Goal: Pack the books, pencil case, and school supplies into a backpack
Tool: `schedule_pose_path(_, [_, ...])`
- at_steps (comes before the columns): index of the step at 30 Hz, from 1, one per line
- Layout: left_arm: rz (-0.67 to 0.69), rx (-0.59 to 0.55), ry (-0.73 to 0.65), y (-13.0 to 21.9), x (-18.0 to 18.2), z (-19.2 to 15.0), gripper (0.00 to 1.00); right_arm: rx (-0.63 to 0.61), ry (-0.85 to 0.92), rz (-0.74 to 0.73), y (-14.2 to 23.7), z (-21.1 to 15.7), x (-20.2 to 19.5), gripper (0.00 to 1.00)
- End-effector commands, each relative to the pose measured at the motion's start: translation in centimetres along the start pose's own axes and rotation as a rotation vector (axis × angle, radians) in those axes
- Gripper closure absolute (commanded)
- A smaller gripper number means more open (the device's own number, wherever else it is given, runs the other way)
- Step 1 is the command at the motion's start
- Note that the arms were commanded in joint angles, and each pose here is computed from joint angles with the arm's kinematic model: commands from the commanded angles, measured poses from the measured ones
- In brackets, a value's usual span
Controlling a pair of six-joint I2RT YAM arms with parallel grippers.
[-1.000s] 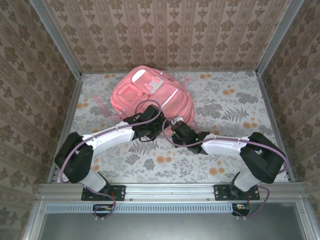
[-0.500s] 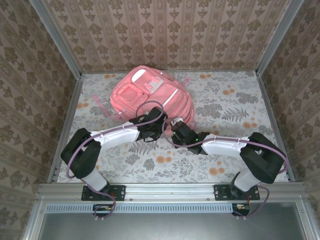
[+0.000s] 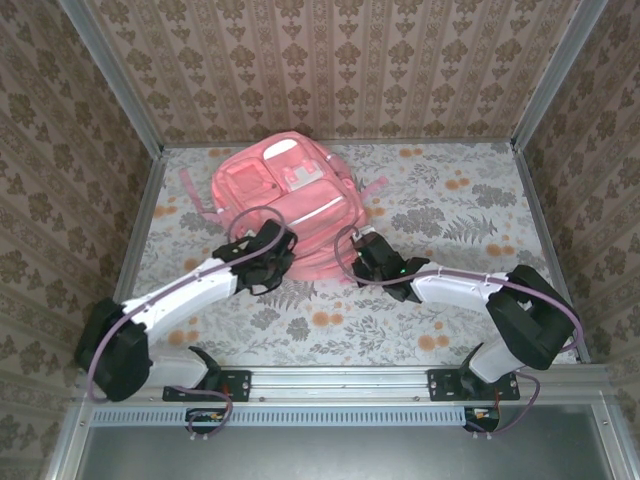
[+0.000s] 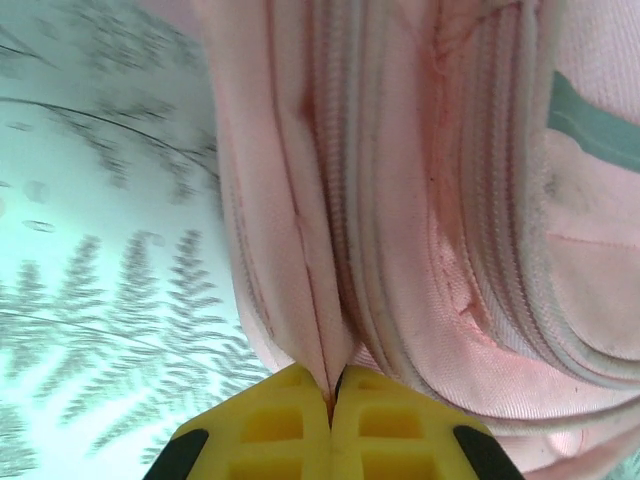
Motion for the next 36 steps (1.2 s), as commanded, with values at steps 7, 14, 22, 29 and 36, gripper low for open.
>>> schedule_pose_path(7, [0.114,-0.118,-0.025,2.1,5.7,8.9,1.00,0.033,0.010,0.090,-1.0,1.0,1.2,1.00])
schedule_pose_path(14, [0.115,-0.117,-0.083,1.3,4.4,15.1,1.00,-0.008,0.090,0.226,0.2,3.3,7.3,1.00])
schedule_pose_path(22, [0.141,-0.081,-0.115,1.9,3.4,15.1,0.62,-0.020,0.095,0.253,0.5,4.1,8.4,0.98])
schedule_pose_path(29, [0.069,0.010,-0.003,3.5,3.9,7.9,0.50,-0.028,0.068,0.237,-0.2,4.8,8.4,0.77])
schedule_pose_path(36, [0.015,0.081,0.089,2.0,3.0,2.1,0.51,-0.037,0.074,0.262,-0.7,5.1,8.7,0.60])
Point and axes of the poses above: each hand's point on the last joint's axis, 136 mm out from that joint toward the fingers, its own y axis back along the fingers, its own x axis along the line the jaws close on, z = x × y, the point moved 6 cm from there along y, back along the fingers, and after that the axes turned 9 degrees about y, right-handed, at the moved point
